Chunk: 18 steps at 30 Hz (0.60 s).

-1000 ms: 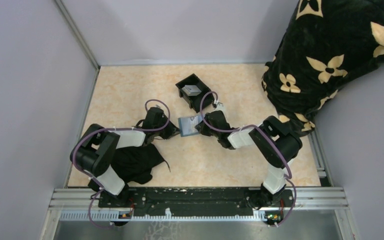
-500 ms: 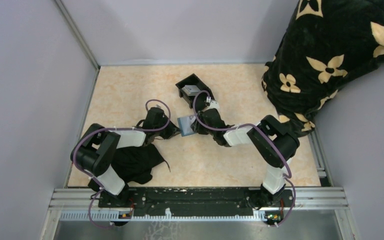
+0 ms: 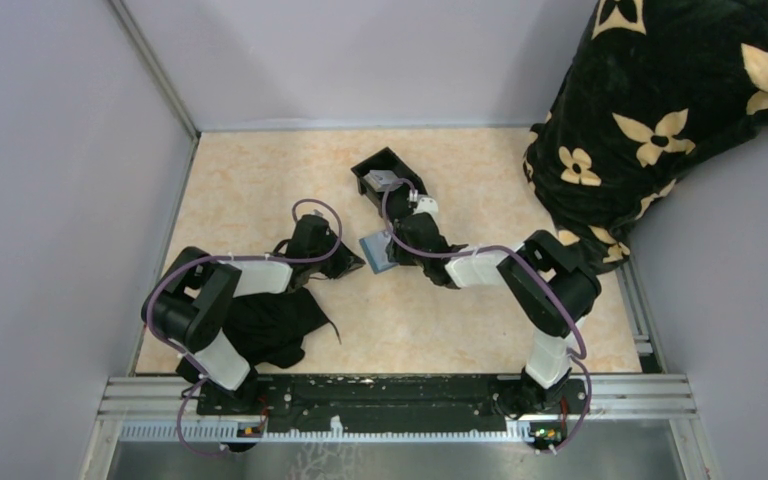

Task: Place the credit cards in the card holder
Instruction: Insert the credit card into the card holder.

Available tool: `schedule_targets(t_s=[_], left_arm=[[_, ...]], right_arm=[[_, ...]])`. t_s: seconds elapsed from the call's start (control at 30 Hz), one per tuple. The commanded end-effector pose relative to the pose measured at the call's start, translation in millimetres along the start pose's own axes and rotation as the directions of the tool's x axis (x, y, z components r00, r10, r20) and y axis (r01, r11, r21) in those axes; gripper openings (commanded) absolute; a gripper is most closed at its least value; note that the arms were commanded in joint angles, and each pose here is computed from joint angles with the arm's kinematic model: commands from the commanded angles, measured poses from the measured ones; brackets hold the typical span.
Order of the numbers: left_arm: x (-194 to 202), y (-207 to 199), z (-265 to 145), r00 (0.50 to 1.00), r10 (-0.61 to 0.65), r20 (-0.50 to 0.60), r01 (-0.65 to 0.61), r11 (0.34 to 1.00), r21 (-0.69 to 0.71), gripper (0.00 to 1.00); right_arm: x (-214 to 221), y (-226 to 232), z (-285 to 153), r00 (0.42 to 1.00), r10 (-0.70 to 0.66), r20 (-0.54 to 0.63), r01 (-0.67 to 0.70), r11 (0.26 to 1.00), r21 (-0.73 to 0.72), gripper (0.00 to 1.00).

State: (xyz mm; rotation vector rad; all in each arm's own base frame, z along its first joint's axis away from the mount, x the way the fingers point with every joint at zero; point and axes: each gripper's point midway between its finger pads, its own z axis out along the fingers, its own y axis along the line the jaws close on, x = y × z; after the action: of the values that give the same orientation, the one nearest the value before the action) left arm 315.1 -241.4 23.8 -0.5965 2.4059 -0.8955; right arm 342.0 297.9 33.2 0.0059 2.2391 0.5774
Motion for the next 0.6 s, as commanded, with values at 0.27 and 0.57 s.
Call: schedule_targets(t_s=[0.27, 0.57], left_arm=[[6.5, 11.1, 5.3, 1.000, 0.015, -0.023, -0.016, 0.999, -0.045, 0.20], [1.7, -0.6, 6.8, 1.000, 0.016, -0.019, -0.017, 1.000, -0.018, 0.20]], right_arm=[[3.8, -29.2, -8.6, 0.985, -0.161, -0.060, 0.169, 0.972, 0.163, 0.43], [0.5, -12.9, -18.5, 0.971, -0.231, -0.060, 0.237, 0.960, 0.150, 0.53]])
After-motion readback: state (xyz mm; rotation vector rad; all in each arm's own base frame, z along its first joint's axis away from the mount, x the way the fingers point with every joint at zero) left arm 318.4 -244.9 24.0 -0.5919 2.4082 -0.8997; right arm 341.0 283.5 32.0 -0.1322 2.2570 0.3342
